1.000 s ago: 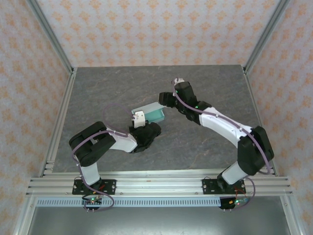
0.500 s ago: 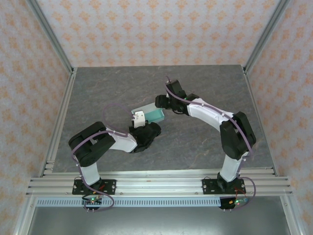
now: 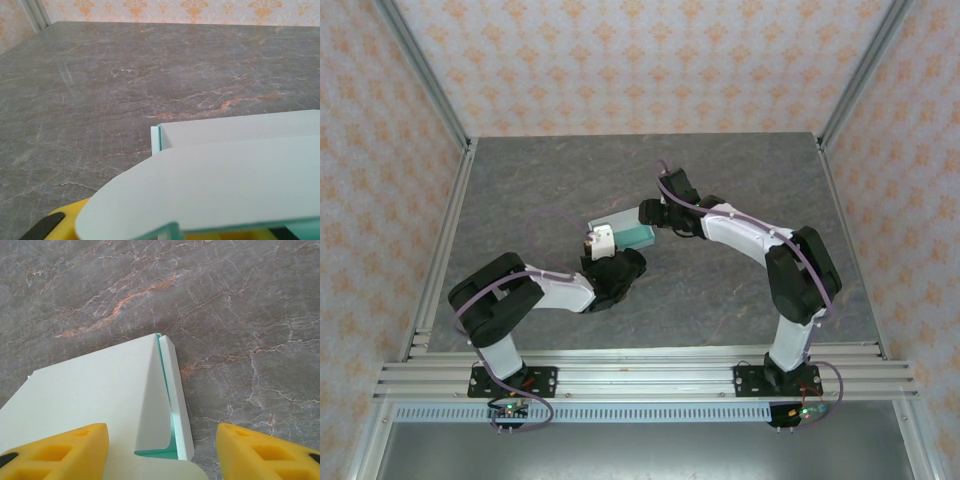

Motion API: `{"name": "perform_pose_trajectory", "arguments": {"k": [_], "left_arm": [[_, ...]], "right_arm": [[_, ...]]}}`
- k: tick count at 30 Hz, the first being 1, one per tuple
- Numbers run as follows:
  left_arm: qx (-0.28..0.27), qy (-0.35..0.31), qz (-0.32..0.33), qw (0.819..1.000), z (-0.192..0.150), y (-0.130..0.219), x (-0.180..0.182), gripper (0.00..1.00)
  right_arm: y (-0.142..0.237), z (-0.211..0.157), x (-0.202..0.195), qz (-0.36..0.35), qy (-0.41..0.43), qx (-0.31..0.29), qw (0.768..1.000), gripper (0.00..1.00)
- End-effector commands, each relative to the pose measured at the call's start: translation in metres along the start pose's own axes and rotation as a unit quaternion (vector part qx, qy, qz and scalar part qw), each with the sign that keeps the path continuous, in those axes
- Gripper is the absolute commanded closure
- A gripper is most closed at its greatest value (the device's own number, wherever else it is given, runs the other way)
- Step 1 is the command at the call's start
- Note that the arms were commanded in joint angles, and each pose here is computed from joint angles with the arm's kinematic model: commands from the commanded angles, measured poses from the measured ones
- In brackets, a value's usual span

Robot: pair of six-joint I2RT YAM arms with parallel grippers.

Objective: Fold the paper box

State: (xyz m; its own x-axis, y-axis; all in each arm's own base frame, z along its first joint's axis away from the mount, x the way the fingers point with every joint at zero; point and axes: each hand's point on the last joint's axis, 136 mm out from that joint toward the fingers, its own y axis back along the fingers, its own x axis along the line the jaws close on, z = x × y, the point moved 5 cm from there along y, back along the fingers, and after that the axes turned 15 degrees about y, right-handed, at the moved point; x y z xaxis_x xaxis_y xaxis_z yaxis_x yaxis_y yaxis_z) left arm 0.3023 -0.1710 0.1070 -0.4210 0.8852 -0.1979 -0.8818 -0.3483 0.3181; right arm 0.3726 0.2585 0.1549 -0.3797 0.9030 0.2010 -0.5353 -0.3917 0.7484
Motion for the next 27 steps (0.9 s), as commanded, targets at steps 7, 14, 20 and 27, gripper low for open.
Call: {"name": "perform_pose_trajectory", "arguments": {"k": [7, 14, 20, 27], "left_arm": [[0.028, -0.009, -0.020, 0.999, 0.000, 0.010, 0.014, 0.57], [0.074, -0.019, -0.051, 0.996, -0.007, 0.019, 0.024, 0.48], [0.134, -0.032, -0.085, 0.987, -0.010, 0.035, 0.041, 0.46], [0.209, -0.028, -0.140, 0.967, 0.025, 0.069, 0.054, 0.40]], "right_arm": [[-0.014, -0.016, -0.009, -0.016, -0.013, 0.020, 1.000, 0.43], [-0.014, -0.018, -0.010, -0.018, -0.014, 0.022, 1.000, 0.43], [-0.014, -0.017, -0.010, -0.023, -0.007, 0.023, 0.999, 0.43], [-0.014, -0.015, -0.010, -0.023, -0.001, 0.023, 0.999, 0.43]]}}
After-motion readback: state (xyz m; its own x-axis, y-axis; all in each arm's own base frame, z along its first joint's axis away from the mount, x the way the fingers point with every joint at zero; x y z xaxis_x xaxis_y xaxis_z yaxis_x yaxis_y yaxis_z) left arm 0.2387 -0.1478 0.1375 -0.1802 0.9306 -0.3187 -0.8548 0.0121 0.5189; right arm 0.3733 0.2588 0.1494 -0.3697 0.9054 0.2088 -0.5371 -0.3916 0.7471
